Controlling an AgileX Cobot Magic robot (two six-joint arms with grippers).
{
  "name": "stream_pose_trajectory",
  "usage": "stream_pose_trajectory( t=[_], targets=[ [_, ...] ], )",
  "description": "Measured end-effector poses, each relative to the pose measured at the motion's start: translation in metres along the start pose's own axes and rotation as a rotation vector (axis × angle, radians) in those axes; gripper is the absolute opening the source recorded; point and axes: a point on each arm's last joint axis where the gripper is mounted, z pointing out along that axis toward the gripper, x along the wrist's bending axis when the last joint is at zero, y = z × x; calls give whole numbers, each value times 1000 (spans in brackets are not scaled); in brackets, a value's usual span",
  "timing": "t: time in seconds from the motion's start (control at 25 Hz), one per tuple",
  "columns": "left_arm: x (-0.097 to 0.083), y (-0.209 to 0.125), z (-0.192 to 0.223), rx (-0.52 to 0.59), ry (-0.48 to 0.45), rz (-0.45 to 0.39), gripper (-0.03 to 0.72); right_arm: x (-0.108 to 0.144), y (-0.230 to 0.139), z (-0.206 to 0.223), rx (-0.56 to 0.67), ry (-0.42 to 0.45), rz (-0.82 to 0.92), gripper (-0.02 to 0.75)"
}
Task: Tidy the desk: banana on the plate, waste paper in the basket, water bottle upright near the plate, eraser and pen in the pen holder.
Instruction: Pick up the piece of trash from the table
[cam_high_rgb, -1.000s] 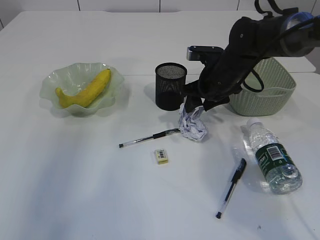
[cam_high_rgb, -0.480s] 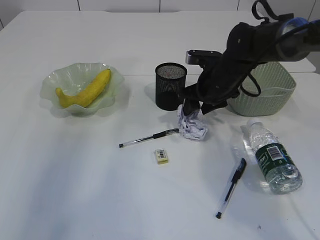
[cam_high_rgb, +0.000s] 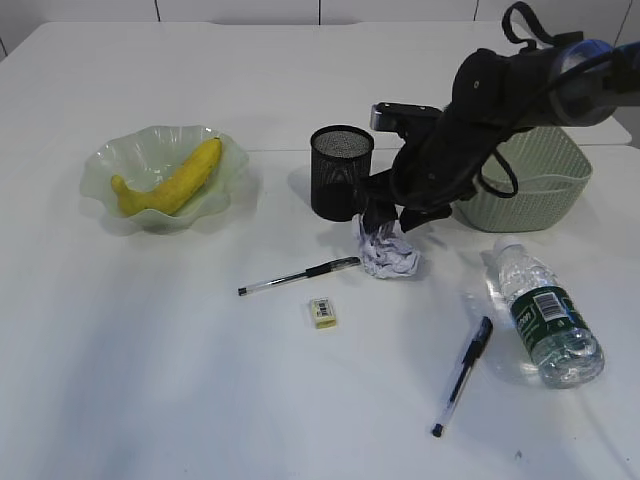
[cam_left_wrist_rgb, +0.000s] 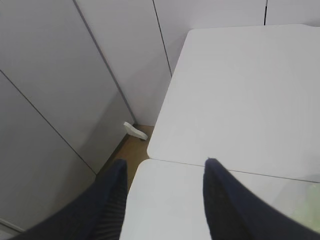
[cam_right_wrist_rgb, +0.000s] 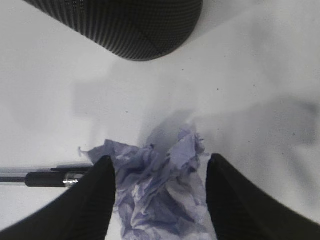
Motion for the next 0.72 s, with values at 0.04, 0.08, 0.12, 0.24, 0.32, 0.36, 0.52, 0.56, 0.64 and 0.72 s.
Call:
stream_pose_trajectory(
  t=[0.04, 0.08, 0.12, 0.24, 0.32, 0.36, 0.52, 0.56, 0.64, 0.72],
  targets=[
    [0, 0, 0, 0, 0, 0, 349, 1, 0, 0, -1, 6, 7, 431],
    [0, 0, 0, 0, 0, 0, 349, 1, 0, 0, -2, 9, 10, 431],
    [0, 0, 0, 0, 0, 0, 349, 1, 0, 0, -2, 11, 12, 431],
    [0, 0, 0, 0, 0, 0, 349, 1, 0, 0, -2, 13, 15, 431],
    [0, 0, 0, 0, 0, 0, 349, 2, 0, 0, -3, 17, 19, 431],
    [0, 0, 0, 0, 0, 0, 349, 2, 0, 0, -3, 20, 23, 431],
    [0, 0, 0, 0, 0, 0, 349, 2, 2, 0, -16, 28, 34, 431],
    [0, 0, 0, 0, 0, 0, 349, 3, 2, 0, -18, 29, 35, 431],
    [0, 0, 0, 0, 0, 0, 349, 3, 2, 0, -20, 30, 37, 431],
    [0, 0, 0, 0, 0, 0, 349, 3, 2, 0, -20, 31, 38, 430]
  ],
)
